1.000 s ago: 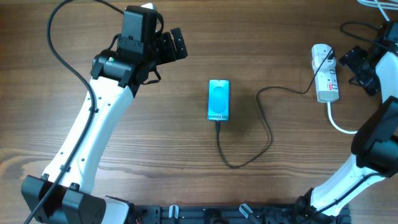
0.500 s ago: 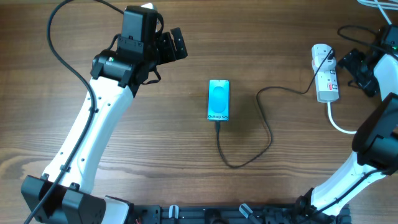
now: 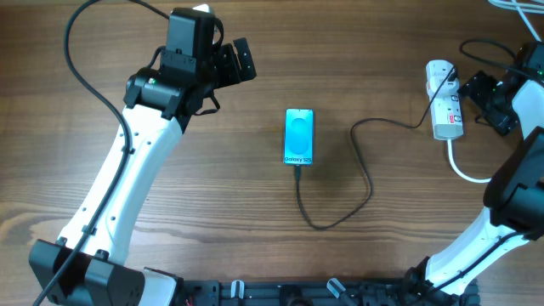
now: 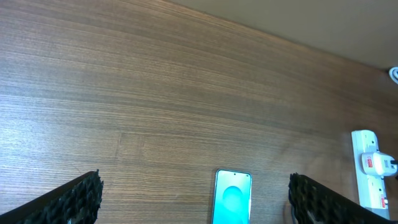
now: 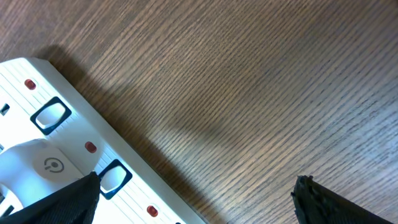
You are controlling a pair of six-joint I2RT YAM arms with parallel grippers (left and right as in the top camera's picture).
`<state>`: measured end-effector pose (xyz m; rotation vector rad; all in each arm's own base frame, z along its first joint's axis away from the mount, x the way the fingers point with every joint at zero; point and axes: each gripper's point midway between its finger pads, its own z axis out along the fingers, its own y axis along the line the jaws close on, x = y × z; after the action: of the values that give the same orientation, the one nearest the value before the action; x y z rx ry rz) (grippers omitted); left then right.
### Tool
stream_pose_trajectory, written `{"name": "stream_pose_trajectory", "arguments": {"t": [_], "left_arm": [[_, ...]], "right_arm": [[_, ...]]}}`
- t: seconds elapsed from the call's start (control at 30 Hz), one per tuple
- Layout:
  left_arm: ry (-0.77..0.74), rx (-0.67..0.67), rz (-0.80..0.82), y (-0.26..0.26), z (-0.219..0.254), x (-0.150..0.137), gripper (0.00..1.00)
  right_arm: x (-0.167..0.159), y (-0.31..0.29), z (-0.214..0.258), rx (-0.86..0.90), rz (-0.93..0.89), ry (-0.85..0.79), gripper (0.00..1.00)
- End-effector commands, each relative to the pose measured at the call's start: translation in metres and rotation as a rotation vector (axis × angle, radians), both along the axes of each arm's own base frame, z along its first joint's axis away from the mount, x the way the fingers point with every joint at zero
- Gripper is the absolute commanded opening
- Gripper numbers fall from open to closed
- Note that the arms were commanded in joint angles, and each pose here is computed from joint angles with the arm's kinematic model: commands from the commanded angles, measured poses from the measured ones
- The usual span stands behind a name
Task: Plug charger to phone and switch on socket
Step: 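Press the power strip switch down with the right gripper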
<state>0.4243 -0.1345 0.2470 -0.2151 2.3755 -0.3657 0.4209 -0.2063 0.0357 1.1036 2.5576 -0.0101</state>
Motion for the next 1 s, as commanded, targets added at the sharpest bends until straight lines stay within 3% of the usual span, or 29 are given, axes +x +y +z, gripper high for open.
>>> {"name": "stream_pose_trajectory", "arguments": {"t": [0.0,0.97], "left_arm": [[0.002,0.028,-0.005,0.002,-0.004,0.0,1.0],[0.002,0.028,-0.005,0.002,-0.004,0.0,1.0]], "right_arm": [[-0.007,0.007,-0.023,0.03,0.019,0.035,1.0],[0.001,0.018,-0.034,0.077,0.041,-0.033,1.0]]}}
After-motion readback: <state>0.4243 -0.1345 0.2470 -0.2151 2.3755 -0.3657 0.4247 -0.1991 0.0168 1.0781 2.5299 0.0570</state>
